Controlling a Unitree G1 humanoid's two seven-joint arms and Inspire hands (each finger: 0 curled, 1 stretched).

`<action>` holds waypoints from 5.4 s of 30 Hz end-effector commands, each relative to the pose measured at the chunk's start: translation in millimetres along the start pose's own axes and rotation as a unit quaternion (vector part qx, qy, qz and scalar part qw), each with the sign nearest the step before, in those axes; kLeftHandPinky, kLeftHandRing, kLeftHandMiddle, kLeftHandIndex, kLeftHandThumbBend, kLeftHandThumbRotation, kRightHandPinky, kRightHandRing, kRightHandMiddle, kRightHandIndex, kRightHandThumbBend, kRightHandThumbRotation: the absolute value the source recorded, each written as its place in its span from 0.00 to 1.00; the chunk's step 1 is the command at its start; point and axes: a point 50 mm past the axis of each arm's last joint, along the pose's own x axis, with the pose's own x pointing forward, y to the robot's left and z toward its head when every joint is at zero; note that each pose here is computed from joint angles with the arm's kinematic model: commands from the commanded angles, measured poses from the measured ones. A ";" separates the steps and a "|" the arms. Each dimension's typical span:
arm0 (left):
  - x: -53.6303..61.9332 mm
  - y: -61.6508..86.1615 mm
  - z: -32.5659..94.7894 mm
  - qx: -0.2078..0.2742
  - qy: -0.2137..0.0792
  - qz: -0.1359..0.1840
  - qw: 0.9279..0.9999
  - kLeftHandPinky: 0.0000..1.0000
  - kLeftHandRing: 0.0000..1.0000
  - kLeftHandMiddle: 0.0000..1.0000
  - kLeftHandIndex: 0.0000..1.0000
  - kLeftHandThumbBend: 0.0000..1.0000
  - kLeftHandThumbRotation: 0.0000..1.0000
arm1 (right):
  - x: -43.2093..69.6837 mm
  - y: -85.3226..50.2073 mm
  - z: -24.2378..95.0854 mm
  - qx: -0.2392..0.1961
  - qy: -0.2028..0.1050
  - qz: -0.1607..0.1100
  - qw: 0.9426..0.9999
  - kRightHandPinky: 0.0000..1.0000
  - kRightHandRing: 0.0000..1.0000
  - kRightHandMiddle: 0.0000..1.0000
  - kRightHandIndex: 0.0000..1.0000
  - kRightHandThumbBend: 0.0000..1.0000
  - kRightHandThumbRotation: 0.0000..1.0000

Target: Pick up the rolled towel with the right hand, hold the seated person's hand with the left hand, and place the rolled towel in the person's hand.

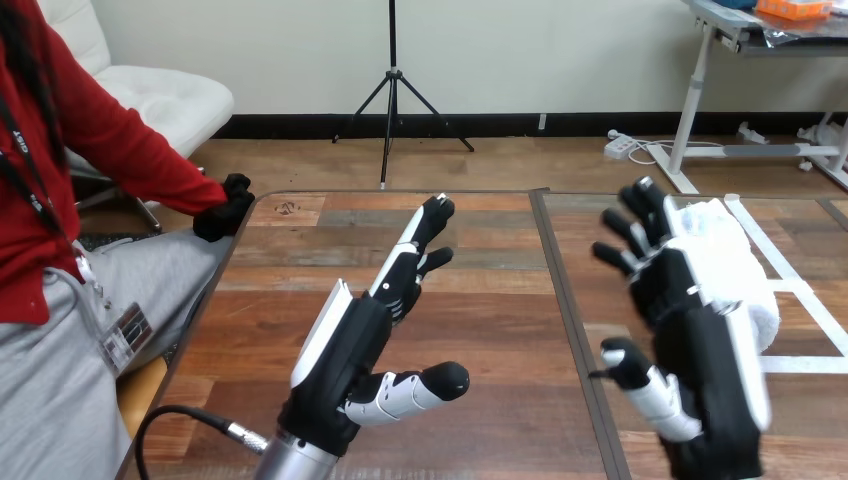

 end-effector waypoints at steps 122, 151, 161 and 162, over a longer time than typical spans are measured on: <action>14.3 -10.8 -0.6 -0.024 -0.029 -0.027 0.999 1.00 1.00 1.00 1.00 1.00 0.77 | 183.9 -150.7 -19.0 -0.310 0.327 -0.162 0.878 0.94 1.00 1.00 1.00 1.00 0.62; 8.7 -11.7 -0.7 -0.030 -0.025 -0.025 0.999 1.00 1.00 1.00 1.00 1.00 0.76 | 171.4 -140.7 -54.5 -0.319 0.426 -0.126 0.837 0.89 1.00 1.00 1.00 1.00 0.64; 7.6 -11.9 -0.7 -0.027 -0.024 -0.026 0.999 1.00 1.00 1.00 1.00 1.00 0.75 | 169.9 -133.9 -59.2 -0.329 0.435 -0.110 0.831 0.87 0.99 1.00 1.00 1.00 0.66; 8.0 -12.2 -0.7 -0.029 -0.024 -0.027 0.999 1.00 1.00 1.00 1.00 1.00 0.76 | 169.2 -133.4 -60.1 -0.331 0.436 -0.108 0.830 0.87 0.99 1.00 1.00 1.00 0.65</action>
